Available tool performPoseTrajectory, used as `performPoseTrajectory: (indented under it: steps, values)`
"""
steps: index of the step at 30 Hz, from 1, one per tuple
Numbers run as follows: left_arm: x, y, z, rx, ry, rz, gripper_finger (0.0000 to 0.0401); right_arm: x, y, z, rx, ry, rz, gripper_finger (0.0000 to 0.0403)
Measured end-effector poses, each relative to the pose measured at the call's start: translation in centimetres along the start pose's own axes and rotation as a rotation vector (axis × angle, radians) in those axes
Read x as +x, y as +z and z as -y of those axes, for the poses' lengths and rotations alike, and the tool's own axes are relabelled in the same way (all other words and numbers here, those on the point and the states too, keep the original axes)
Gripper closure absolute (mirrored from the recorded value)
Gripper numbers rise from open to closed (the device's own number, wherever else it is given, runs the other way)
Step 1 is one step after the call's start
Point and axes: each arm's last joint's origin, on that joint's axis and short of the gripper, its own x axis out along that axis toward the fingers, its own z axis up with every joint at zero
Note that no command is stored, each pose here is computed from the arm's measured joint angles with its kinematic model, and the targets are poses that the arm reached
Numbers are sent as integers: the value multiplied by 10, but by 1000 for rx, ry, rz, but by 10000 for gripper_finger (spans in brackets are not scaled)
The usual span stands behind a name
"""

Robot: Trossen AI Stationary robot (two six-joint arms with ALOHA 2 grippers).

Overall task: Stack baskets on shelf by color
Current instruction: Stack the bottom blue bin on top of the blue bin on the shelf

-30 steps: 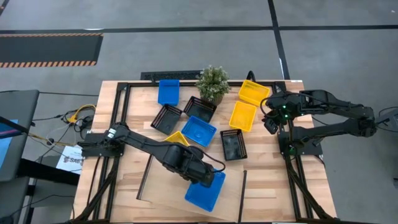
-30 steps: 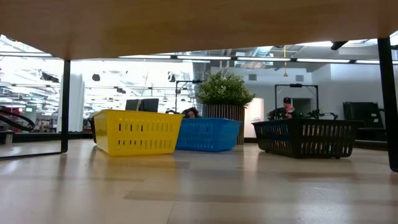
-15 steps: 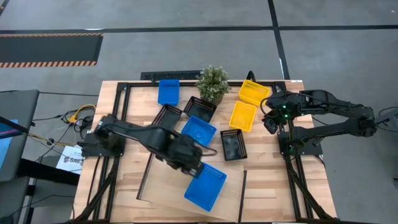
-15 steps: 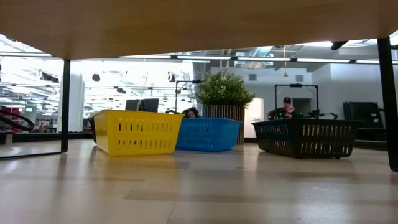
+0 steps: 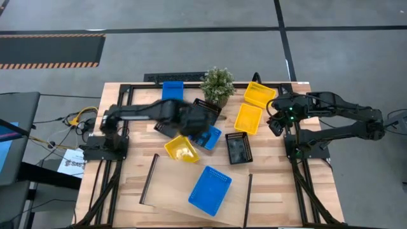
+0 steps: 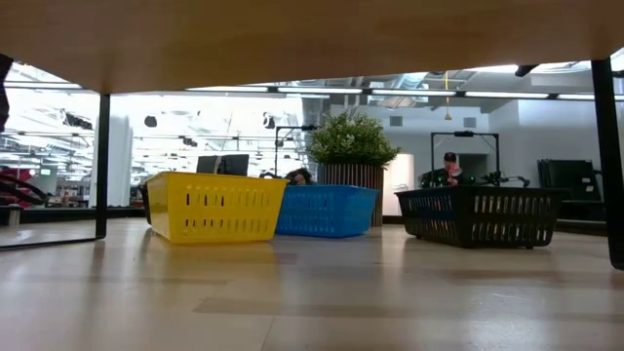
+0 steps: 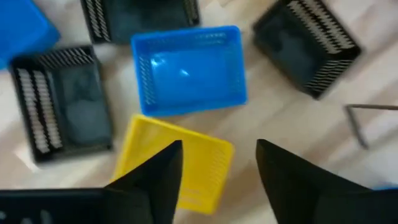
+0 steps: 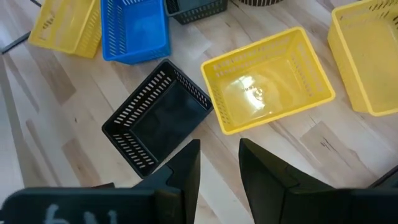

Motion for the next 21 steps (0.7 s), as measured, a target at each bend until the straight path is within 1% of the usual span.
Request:
performPoseTrajectory:
  steps: [4,6,8,11,14,17,21]
  values:
    - [20,22,-9,92,63,-1,166,0,0,0,28,-1,0,268]
    - [24,30,-15,109,107,28,146,0,0,0,30,-2,-1,269]
    - [33,37,-20,133,123,28,131,0,0,0,31,-2,-1,270]
    - [53,43,-31,143,159,-30,123,0,0,0,31,-2,-1,270]
    - [79,50,-38,130,112,-81,123,0,0,0,31,-3,-1,268]
    - [101,53,-46,102,118,-104,122,0,0,0,32,-2,-1,269]
    - [120,50,-58,99,176,-145,122,0,0,0,39,-3,-1,270]
